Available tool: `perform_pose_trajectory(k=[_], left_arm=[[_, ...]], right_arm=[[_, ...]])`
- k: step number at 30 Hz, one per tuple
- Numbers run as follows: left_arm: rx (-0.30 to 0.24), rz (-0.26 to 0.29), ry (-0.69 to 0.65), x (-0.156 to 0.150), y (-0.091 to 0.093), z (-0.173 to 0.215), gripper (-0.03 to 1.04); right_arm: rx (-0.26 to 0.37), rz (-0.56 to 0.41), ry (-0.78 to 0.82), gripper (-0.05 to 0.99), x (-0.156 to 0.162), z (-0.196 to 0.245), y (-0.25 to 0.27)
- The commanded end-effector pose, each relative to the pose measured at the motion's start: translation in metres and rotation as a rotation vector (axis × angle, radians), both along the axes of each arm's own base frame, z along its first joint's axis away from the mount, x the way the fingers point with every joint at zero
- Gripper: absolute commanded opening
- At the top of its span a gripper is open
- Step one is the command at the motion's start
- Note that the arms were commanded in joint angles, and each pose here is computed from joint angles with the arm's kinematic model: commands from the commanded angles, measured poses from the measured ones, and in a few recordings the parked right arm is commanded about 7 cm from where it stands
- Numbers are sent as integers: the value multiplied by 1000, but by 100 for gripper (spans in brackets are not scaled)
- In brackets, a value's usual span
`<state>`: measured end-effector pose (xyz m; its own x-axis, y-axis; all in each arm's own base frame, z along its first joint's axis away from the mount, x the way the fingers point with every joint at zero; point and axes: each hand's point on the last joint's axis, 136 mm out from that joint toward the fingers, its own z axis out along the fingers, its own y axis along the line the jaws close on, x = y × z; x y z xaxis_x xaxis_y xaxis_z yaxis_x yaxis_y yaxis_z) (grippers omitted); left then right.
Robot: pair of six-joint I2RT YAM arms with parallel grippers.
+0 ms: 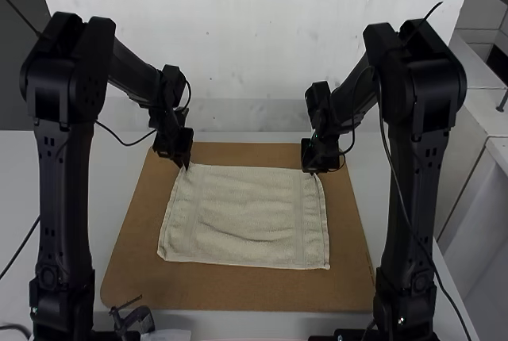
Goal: Fold the towel.
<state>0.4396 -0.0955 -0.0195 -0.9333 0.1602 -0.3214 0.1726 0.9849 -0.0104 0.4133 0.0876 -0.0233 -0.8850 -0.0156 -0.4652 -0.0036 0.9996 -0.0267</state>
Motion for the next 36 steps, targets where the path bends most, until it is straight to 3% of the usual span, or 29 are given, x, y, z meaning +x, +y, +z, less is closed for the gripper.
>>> perform_pose_trajectory(k=[1,9,25,31,36], left_arm=[[13,-22,62,-14,-10,-23,1],[-9,4,-29,-1,-18,21,1],[-75,126,-243,11,1,132,1],[-78,135,-269,-6,1,146,1],[-85,125,-279,-28,2,152,1]], right_arm=[[-61,-35,61,1,-11,-26,-19],[-39,-38,-65,1,18,14,-11],[42,-68,-369,1,67,106,-16],[86,-31,-428,1,58,132,-10],[69,30,-399,1,35,123,3]])
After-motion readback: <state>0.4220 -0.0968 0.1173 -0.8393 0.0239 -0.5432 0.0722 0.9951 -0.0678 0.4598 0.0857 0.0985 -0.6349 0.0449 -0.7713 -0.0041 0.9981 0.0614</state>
